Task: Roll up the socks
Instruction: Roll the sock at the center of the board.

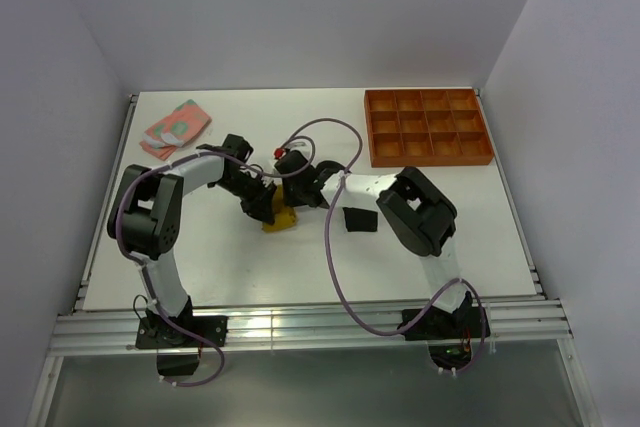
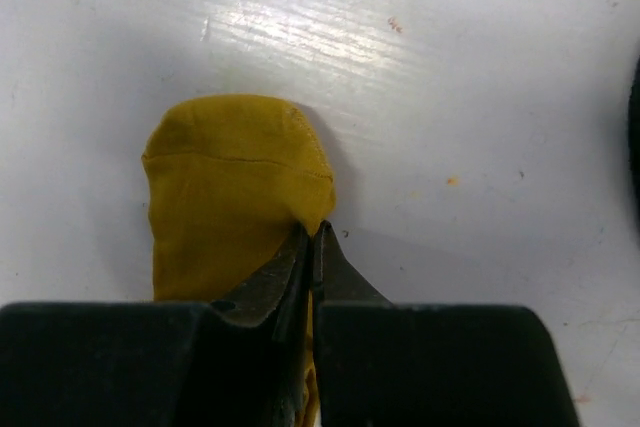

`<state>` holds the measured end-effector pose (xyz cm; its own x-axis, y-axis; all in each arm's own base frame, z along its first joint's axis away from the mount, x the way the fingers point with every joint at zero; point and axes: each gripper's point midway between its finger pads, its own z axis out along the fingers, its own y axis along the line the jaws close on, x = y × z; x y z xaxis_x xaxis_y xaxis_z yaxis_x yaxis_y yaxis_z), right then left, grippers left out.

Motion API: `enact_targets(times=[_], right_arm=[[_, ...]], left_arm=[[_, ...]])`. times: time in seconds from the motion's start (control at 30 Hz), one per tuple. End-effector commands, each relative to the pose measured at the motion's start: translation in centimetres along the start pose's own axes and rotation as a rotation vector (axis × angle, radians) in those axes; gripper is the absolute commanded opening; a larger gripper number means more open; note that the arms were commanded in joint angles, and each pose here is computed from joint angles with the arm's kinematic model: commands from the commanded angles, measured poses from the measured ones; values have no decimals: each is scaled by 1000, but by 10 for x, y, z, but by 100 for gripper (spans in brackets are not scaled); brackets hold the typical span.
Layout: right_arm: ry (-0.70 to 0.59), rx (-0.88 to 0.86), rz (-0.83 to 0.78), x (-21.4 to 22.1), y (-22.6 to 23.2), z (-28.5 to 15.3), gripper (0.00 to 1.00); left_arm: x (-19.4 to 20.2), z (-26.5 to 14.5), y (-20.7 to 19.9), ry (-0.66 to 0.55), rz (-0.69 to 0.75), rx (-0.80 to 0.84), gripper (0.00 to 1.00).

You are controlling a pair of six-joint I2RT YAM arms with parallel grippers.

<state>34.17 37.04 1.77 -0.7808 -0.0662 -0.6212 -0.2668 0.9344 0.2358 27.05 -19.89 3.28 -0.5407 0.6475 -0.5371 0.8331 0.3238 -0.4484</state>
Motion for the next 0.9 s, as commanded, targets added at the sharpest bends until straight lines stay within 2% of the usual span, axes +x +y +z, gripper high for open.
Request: enact_targets(times=[0.0,0.13,0.37,0.5,0.53,0.63,0.73,0.87], right_arm=[[-23,58,-69,0,-16,8,0],[-23,45,-63,7,-19,5,0],[-41,33,-42,17,-25,-5,11],[-35,82,-38,30,-42,-12,29],[-74,60,-21,21,-37,-16,40],[-102,69,-10,21,-44,-26,58],[-121,84,4,20,-51,-36,62],[-159,74,25,20,-56,-54,61]], left_arm=[[27,13,-15,126,-96,91,1],[28,18,-13,155,-171,118,0],[35,27,-4,221,-322,112,0],[38,29,3,234,-372,67,0],[41,29,6,246,-379,48,0],[48,30,14,273,-419,-10,0],[49,31,17,277,-445,-33,0],[52,30,17,296,-466,-46,0]])
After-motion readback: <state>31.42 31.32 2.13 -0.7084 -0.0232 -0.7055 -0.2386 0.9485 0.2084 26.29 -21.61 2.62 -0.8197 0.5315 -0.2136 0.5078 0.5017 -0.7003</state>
